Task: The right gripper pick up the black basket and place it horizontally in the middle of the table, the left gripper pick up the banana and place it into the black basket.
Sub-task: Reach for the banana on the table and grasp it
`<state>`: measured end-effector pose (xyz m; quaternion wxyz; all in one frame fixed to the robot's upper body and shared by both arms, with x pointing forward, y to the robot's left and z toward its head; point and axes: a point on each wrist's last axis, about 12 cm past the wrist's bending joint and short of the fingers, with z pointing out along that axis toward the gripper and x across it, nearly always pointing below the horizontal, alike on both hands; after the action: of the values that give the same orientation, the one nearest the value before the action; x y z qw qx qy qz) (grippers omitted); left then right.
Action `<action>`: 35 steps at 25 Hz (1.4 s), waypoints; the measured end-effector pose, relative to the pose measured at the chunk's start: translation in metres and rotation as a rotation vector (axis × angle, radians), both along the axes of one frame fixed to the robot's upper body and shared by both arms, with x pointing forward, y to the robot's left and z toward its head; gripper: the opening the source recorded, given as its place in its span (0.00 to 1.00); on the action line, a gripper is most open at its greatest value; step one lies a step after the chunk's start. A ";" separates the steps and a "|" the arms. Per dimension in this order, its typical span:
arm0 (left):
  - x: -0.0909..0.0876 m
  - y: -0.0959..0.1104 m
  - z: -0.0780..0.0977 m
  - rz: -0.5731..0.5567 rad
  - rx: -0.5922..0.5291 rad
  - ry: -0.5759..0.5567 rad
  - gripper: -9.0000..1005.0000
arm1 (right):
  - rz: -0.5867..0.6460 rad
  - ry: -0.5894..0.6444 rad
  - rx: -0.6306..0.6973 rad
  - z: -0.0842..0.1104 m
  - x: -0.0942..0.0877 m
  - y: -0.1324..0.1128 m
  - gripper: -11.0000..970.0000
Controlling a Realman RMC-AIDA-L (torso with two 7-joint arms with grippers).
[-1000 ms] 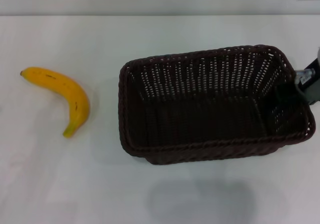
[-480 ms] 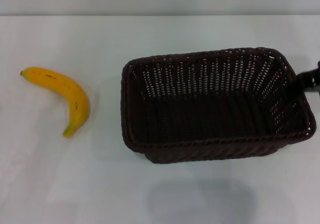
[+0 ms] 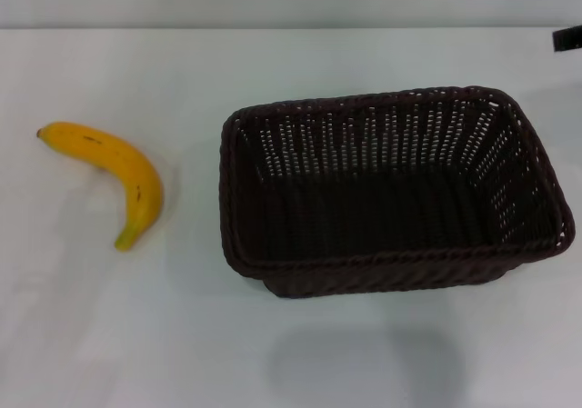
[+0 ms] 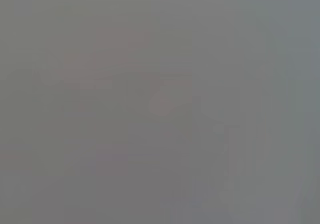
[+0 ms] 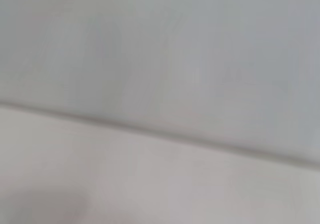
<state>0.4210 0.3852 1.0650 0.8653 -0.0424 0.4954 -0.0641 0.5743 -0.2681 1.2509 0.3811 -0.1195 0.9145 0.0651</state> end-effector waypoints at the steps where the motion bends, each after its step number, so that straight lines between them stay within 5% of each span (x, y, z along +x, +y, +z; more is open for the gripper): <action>1: 0.000 0.003 0.001 -0.015 -0.012 0.007 0.86 | 0.021 -0.035 0.008 -0.004 0.003 -0.008 0.81; 13: 0.014 0.037 0.014 -0.212 -0.268 0.181 0.85 | 0.159 -0.543 0.262 -0.054 0.002 -0.113 0.81; 18: 0.036 0.049 0.029 -0.305 -0.349 0.317 0.84 | 0.127 -0.650 0.242 -0.082 -0.008 -0.137 0.81; 27: 0.097 0.046 0.083 -0.455 -0.432 0.704 0.83 | 0.038 -0.737 0.156 -0.110 -0.024 -0.159 0.81; 35: 0.147 0.031 0.133 -0.466 -0.437 1.128 0.82 | -0.044 -0.835 0.060 -0.113 -0.042 -0.180 0.81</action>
<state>0.5678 0.4165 1.1982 0.4070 -0.1360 0.8457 -0.3172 0.5326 -0.4484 1.1380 0.7237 -0.1050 0.6815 0.0293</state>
